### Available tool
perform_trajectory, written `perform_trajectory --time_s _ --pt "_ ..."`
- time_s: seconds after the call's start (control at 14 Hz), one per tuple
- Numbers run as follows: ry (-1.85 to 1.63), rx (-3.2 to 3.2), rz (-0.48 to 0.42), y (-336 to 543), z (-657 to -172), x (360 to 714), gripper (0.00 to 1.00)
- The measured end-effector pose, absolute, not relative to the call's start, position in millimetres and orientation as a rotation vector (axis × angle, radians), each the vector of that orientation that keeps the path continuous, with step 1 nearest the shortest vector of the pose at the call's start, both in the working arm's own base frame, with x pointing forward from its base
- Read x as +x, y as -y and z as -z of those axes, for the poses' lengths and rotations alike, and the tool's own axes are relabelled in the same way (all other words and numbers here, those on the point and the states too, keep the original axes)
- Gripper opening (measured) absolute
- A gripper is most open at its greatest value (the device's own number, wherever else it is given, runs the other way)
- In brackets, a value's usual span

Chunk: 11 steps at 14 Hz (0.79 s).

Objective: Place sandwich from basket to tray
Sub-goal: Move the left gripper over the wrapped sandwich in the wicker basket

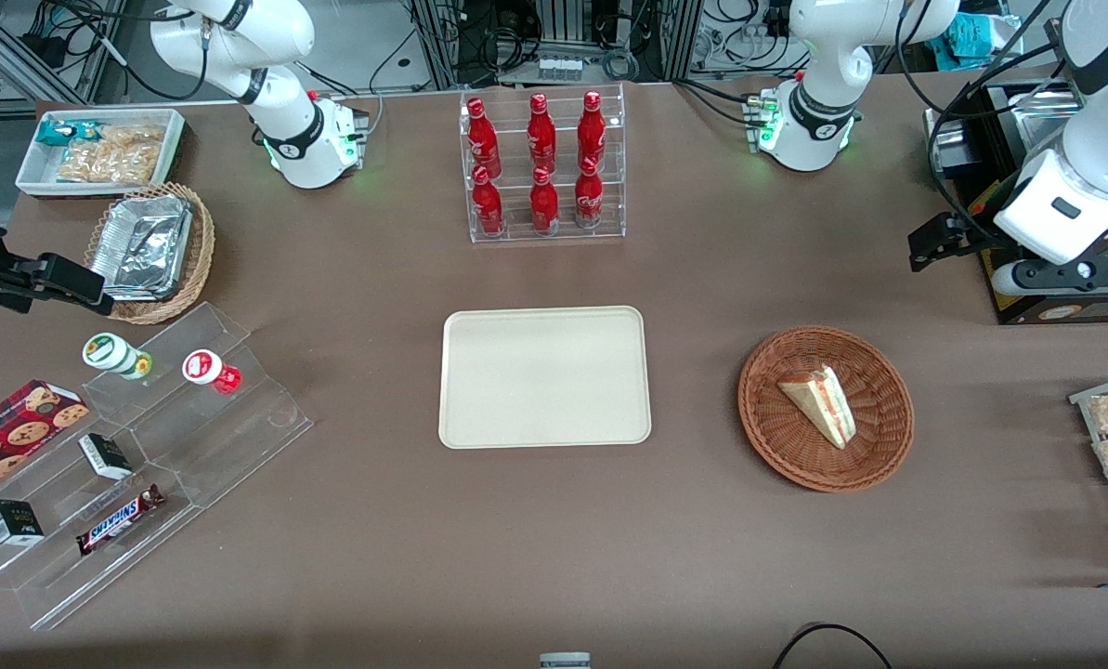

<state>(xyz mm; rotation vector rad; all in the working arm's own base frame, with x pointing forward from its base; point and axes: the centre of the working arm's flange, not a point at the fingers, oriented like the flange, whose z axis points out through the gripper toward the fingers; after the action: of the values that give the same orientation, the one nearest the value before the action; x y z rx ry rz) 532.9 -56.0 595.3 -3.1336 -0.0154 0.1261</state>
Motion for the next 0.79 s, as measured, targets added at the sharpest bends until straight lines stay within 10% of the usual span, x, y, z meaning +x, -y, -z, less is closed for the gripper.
perform_trajectory --time_s 0.79 --pt "0.013 -3.111 -0.344 57.6 -488.4 558.1 1.00"
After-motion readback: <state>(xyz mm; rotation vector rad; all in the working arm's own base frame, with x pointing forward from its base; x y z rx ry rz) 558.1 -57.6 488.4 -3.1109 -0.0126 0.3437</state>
